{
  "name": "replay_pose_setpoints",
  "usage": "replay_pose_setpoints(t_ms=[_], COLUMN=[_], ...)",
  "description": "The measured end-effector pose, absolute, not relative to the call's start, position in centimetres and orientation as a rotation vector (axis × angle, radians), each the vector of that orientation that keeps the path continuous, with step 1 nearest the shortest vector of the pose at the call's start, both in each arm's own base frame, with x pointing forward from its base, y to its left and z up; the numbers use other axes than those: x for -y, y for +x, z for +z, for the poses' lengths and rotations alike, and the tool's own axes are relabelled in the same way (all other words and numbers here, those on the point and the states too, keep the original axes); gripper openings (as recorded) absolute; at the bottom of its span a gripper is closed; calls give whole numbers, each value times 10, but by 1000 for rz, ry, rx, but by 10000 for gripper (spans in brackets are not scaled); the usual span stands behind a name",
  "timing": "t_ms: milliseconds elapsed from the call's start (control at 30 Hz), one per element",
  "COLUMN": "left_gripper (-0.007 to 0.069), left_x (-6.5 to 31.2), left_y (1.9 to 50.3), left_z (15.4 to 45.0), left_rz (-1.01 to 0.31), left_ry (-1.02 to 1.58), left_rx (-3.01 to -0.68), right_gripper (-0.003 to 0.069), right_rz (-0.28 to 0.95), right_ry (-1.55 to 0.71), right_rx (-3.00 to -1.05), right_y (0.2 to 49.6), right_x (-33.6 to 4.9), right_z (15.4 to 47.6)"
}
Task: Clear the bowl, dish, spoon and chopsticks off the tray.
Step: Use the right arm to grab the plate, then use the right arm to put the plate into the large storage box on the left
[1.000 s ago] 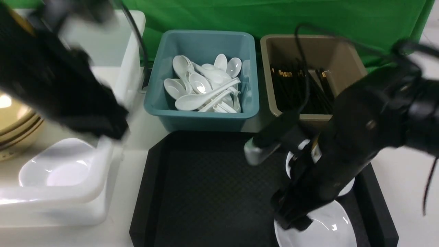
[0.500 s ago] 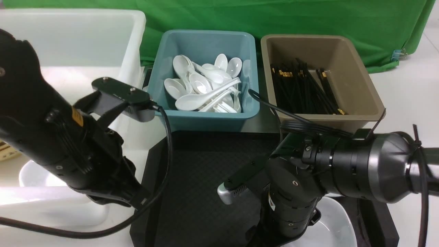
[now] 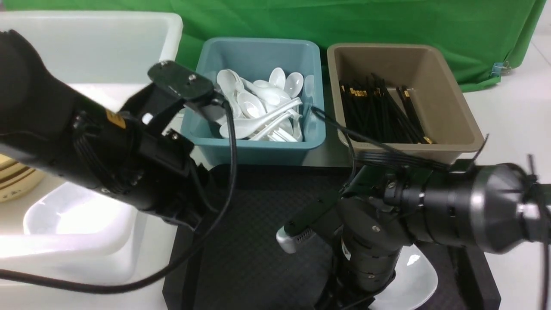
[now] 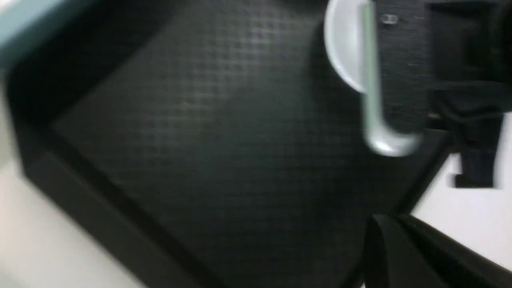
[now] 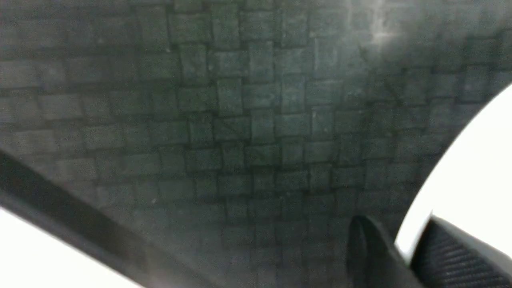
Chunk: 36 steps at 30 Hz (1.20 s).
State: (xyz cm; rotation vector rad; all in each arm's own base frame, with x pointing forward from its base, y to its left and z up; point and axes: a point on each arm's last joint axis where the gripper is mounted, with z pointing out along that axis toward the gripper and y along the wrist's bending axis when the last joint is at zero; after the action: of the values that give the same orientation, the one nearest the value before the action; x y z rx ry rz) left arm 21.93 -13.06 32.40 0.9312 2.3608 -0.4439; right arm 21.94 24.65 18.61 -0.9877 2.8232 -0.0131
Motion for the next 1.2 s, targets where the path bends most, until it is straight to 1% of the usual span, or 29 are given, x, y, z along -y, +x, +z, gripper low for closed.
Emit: replay_pose_setpoints(t_ms=[67, 133, 267, 300, 333, 367, 400, 533, 600, 667, 700, 767, 833, 900, 933, 967, 1100, 1133, 1200], left_gripper=[-6, -6, -3, -4, -4, -4, -3, -3, -3, -3, -3, -3, -3, -2, -2, -1, 0, 1, 1], left_x=[125, 118, 107, 100, 98, 93, 80, 30, 5, -18, -26, -50, -65, -79, -81, -82, -80, -79, -78], left_y=[219, 217, 207, 205, 205, 204, 203, 200, 198, 196, 195, 190, 185, 179, 178, 178, 178, 178, 178], left_z=[329, 341, 367, 376, 377, 383, 394, 415, 419, 419, 419, 419, 418, 417, 417, 417, 417, 416, 417], left_rz=[-378, -309, -242, -217, -212, -193, -150, -16, 14, 15, -8, 12, 16, 19, 13, 12, -13, -23, -25], left_ry=[890, 846, 768, 697, 681, 634, 539, 240, 73, -101, -148, -347, -459, -565, -577, -579, -555, -540, -524], left_rx=[-2365, -2341, -2274, -2267, -2266, -2256, -2241, -2213, -2213, -2215, -2211, -2188, -2171, -2151, -2147, -2145, -2154, -2161, -2164], right_gripper=[72, 36, 29, 29, 29, 29, 29, 29, 29, 29, 29, 29, 29, 29, 29, 29, 29, 28, 28], right_rz=[58, 171, 376, 433, 441, 468, 516, 589, 642, 724, 777, 874, 924, 940, 945, 945, 956, 955, 941], right_ry=[-969, -955, -964, -977, -980, -994, -1007, -1027, -1049, -1078, -1086, -1120, -1152, -1206, -1231, -1240, -1319, -1352, -1378], right_rx=[-2787, -2749, -2655, -2591, -2581, -2547, -2446, -2217, -2108, -2019, -1994, -1945, -1932, -1930, -1937, -1942, -1958, -1976, -2001], right_y=[215, 208, 201, 202, 203, 204, 209, 227, 239, 249, 252, 263, 271, 277, 279, 280, 277, 275, 274], right_x=[-244, -243, -248, -252, -253, -256, -264, -286, -305, -324, -334, -358, -377, -397, -408, -411, -438, -450, -458], right_z=[205, 228, 270, 289, 292, 303, 327, 382, 405, 418, 421, 419, 409, 393, 382, 378, 345, 326, 308])
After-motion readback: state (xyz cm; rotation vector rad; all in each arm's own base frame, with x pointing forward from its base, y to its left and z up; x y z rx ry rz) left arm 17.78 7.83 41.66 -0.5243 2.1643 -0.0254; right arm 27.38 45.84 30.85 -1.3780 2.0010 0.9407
